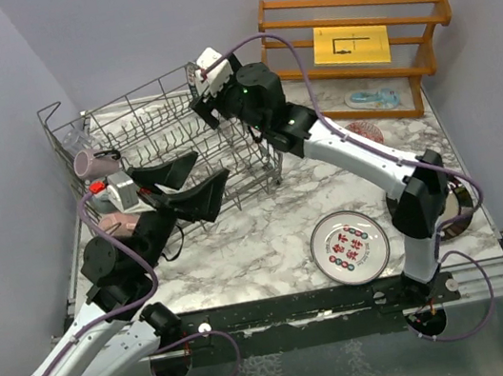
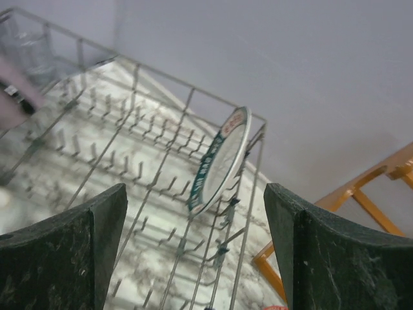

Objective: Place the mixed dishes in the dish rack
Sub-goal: Insert the plate into the dish rack, then pick up the plate at the center of the board.

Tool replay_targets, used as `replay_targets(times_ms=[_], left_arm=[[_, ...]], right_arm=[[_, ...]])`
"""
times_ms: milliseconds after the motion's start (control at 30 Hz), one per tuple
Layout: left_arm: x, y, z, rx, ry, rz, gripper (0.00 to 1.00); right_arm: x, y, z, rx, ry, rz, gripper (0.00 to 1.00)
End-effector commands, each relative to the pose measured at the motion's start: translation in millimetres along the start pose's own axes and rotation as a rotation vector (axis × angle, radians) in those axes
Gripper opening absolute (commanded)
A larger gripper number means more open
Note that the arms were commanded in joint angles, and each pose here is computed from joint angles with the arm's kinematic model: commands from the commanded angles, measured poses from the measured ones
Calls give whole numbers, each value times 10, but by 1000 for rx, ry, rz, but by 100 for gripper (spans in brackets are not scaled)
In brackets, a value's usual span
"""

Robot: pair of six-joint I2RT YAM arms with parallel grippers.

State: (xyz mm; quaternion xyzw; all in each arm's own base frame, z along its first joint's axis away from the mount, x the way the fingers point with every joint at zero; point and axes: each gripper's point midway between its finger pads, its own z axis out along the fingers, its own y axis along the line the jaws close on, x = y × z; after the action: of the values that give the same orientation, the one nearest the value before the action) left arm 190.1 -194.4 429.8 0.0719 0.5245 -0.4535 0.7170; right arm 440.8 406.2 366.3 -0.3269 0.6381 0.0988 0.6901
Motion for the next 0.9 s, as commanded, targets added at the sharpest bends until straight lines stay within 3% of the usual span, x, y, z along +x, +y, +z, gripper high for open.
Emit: replay_targets(times_ms=[0,167,267,467,667,733,867], left_arm=[[26,-327,-1,189,-3,-41,94],[349,-470,41,296,93,-98,94],[544,-513,39,341,131,-155,93],[944,-494,54,357,231,-268,93],[1590,-379,69,256,457,-377,89],[1873,-367,33,186,554,-350,88],[2417,-321,-84,12,726,-155,87]], right_arm=[[149,340,-476,-339,70,-47,86],[116,86,-1137,-571,48,14,88],[266,-252,-1520,-605,50,39,90],[866,-479,-2195,-581,132,151,92],[1536,-469,-2744,-582,171,352,92],[1730,-478,-2877,-578,167,424,91],[2066,-501,-2946,-551,211,465,89]])
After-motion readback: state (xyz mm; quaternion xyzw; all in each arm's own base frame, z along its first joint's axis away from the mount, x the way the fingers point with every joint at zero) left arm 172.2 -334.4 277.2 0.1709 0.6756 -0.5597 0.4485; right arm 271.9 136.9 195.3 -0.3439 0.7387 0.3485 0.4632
